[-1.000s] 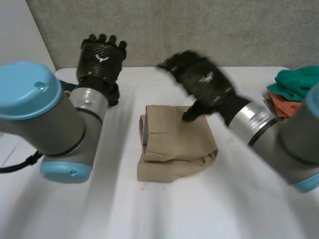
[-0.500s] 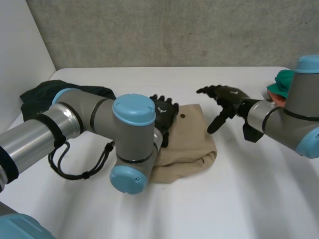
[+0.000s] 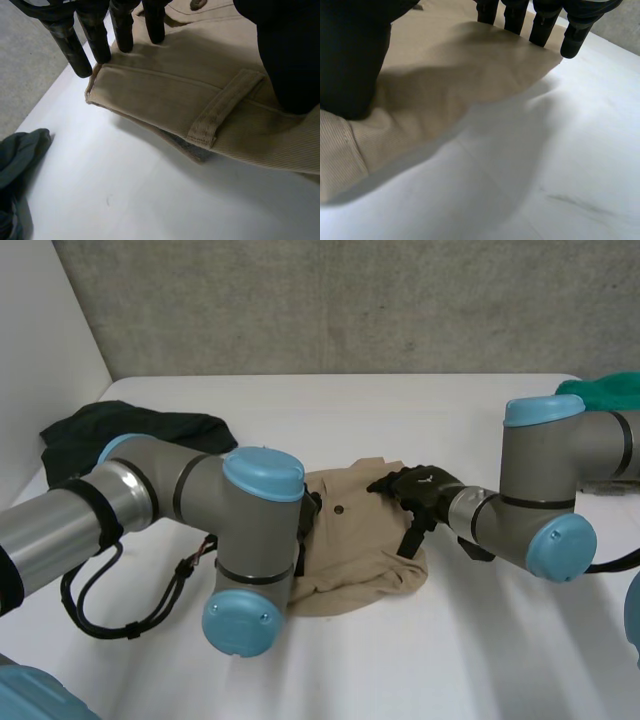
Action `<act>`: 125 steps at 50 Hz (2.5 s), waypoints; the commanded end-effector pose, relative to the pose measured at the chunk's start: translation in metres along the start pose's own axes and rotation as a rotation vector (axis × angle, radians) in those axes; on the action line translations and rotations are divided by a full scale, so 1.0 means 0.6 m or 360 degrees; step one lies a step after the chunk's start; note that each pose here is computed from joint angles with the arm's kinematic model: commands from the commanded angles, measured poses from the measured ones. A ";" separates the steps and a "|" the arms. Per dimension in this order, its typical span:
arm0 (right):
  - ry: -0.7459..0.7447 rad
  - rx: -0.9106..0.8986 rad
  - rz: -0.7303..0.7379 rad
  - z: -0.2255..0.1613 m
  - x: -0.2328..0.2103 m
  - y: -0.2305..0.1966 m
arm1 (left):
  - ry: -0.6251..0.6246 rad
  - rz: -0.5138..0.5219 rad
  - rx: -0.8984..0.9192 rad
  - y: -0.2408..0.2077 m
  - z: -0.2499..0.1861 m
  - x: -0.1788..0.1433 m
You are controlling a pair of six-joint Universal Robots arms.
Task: Fold the laundry.
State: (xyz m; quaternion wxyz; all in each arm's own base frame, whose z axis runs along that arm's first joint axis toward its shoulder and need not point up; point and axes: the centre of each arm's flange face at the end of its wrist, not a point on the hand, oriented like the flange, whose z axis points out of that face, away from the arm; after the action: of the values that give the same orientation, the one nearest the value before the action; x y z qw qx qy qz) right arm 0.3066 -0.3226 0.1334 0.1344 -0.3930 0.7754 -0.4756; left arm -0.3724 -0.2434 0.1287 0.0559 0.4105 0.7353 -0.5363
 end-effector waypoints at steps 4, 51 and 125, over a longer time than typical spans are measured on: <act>0.0166 0.0323 -0.0178 -0.065 0.015 -0.089 | -0.0144 -0.0139 0.0365 -0.114 -0.056 -0.074; 0.0181 0.0721 -0.0560 -0.021 -0.121 0.063 | 0.0424 -0.0514 0.0655 -0.139 -0.119 -0.149; 0.0877 0.0996 -0.0021 -0.090 0.603 0.184 | 0.0624 -0.0417 0.0999 -0.223 -0.198 -0.089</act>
State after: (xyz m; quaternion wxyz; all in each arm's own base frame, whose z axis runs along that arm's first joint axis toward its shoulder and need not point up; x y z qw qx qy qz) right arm -0.0162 -0.5288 0.1244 0.0325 -0.1914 0.6015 -0.7749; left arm -0.3829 -0.1864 0.3059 -0.2817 0.4033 0.5791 -0.6500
